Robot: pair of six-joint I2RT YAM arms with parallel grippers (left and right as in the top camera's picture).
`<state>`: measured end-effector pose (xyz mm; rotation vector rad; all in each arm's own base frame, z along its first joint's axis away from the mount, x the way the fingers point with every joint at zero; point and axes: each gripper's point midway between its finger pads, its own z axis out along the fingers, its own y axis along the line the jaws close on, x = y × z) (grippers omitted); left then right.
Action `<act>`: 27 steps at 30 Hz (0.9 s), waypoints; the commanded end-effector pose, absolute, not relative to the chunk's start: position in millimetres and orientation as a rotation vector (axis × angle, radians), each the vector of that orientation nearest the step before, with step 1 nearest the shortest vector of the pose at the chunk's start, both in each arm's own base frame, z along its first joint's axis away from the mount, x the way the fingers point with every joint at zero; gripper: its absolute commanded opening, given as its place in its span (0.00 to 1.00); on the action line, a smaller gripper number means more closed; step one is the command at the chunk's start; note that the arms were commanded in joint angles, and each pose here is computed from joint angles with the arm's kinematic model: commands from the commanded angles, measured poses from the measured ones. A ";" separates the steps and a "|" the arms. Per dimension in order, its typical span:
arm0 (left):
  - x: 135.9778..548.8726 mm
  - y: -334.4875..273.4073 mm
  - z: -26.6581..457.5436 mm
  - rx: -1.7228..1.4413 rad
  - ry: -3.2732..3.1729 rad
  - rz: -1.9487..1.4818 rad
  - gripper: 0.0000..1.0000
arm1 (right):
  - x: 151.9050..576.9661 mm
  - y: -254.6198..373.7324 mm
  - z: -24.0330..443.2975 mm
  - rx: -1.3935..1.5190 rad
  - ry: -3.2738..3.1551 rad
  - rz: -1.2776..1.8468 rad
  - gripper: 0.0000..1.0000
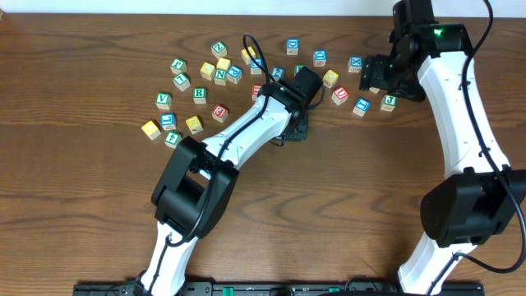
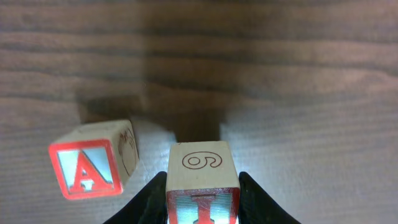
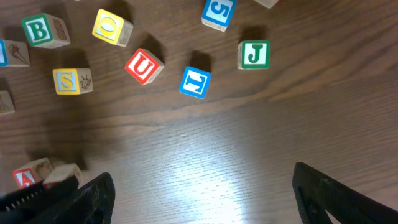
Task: Spell out AI2
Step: 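Carry the red I block and set it right of the A block, then open the left gripper and lift it away from the I block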
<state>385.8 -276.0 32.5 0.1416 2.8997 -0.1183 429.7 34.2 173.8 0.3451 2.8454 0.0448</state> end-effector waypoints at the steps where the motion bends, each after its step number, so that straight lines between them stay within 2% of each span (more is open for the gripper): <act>1: 397.8 -262.0 24.0 0.082 2.861 -0.007 0.34 | 430.4 32.8 184.8 0.325 2.819 0.027 0.86; 27: 410.8 -260.3 29.2 0.059 2.798 0.006 0.35 | 429.2 30.6 184.5 0.323 2.823 0.010 0.87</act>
